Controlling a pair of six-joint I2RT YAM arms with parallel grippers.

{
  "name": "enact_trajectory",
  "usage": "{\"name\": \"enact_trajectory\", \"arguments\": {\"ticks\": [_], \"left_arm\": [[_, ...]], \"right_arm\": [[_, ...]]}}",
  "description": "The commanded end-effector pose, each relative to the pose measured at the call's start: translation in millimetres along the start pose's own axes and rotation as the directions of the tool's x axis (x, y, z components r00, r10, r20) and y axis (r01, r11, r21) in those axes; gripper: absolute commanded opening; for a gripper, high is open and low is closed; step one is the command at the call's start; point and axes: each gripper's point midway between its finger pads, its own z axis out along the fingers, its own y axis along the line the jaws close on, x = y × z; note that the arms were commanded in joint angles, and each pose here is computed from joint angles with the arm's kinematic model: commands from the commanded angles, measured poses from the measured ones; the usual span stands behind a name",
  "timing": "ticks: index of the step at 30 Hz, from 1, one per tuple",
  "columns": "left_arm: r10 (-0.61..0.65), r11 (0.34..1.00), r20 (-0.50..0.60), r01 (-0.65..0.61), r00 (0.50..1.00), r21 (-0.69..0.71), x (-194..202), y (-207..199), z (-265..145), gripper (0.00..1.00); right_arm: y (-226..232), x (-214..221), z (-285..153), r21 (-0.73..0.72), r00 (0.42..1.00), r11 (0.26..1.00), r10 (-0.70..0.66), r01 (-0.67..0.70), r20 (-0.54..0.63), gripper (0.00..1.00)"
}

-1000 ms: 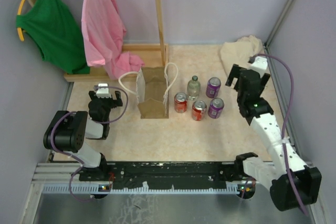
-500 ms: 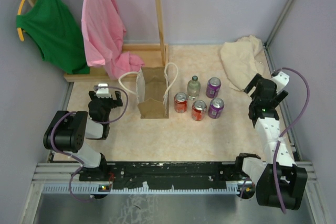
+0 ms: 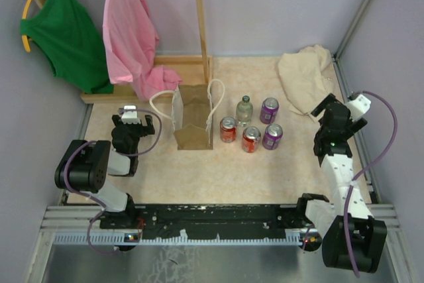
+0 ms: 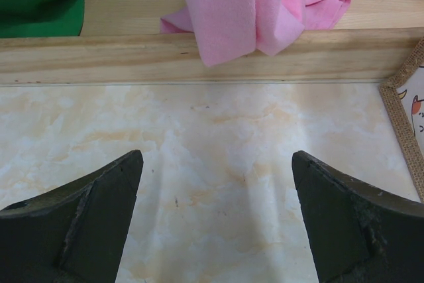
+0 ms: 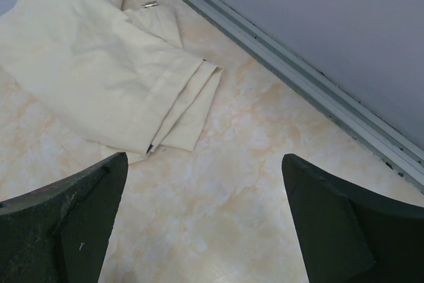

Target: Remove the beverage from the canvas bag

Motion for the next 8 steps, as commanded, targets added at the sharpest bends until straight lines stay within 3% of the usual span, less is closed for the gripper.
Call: {"name": "enact_trajectory", "arguments": {"ticks": [1, 8], "left_arm": [[0.002, 1.0, 0.03, -0.002, 1.0, -0.003, -8.0, -0.5, 4.2, 1.0], [0.002, 1.0, 0.03, -0.002, 1.0, -0.003, -8.0, -0.2, 4.2, 1.0]], "right_arm": [[2.2, -21.8, -2.3, -0.001, 0.995, 0.998, 0.063, -0.064, 0.081, 0.99], [0.5, -20.6, -1.9, 0.007, 0.995, 0.998, 0.057, -0.058, 0.08, 0.99]]}}
